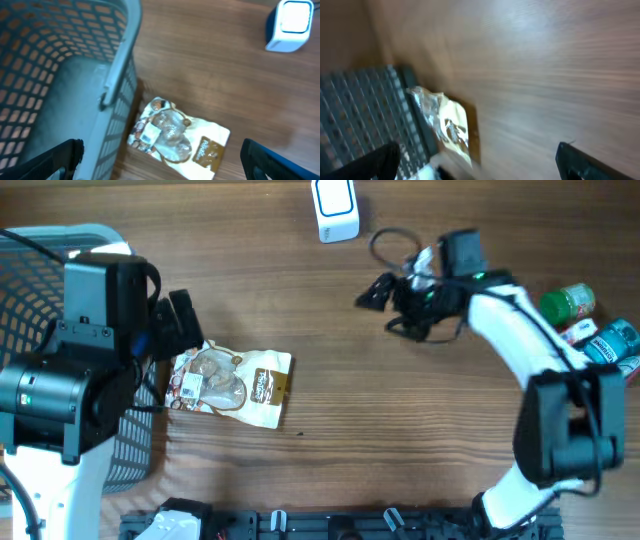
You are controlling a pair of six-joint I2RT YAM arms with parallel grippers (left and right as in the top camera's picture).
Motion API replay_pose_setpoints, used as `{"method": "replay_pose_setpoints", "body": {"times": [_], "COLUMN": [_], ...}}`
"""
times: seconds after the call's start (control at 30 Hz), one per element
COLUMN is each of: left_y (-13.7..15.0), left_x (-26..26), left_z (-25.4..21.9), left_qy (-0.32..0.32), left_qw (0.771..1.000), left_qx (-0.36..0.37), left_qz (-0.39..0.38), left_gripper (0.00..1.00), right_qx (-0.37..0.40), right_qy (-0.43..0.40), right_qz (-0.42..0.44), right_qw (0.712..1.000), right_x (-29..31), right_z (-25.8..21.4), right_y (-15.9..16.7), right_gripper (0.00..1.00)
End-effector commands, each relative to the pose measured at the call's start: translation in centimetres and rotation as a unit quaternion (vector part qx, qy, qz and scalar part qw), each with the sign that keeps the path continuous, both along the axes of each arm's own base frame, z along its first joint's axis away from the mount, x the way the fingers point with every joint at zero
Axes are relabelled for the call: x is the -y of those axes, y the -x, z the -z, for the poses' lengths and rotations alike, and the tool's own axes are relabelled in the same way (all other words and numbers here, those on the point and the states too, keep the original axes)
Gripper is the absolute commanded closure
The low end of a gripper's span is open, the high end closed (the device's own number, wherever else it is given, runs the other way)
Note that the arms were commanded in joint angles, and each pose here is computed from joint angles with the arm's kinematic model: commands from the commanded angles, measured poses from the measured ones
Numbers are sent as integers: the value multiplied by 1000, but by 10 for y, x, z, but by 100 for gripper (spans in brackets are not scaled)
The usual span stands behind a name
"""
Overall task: Scan the item barcode
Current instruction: 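Move the right gripper to the snack bag and grasp its edge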
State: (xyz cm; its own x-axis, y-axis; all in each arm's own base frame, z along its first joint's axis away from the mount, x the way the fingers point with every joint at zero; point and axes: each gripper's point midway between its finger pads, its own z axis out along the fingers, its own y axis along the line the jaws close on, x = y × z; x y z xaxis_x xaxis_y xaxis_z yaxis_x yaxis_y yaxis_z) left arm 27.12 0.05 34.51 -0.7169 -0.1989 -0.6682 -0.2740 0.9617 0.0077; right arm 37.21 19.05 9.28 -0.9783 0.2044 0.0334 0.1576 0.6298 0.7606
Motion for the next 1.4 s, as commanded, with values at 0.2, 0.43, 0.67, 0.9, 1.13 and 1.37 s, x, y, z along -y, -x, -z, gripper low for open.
{"method": "replay_pose_setpoints", "body": {"times": [0.2,0.43,0.67,0.9,1.13,1.37], "left_y": [-36,-54,-60,-60,-57,-61], "left_x": [10,9,10,10,9,30], "left_z": [-17,10,22,22,24,37], "left_qy": [22,1,-3,-3,4,57], "left_qw": [998,1000,1000,1000,1000,998], "left_qx": [63,15,-5,-5,-10,-34], "left_qz": [5,-6,-6,-6,-16,9], "left_gripper": [0,0,0,0,0,0], "right_qx": [-174,-96,-28,-55,-34,7], "right_qy": [-147,-95,-82,-95,-126,-170], "right_qz": [-83,-20,51,15,-19,-10], "right_qw": [970,991,995,994,991,985], "right_x": [-91,-149,-171,-204,-195,-123], "right_z": [69,84,88,108,94,65], "right_y": [131,130,105,105,94,33], "right_gripper": [0,0,2,89,95,95]}}
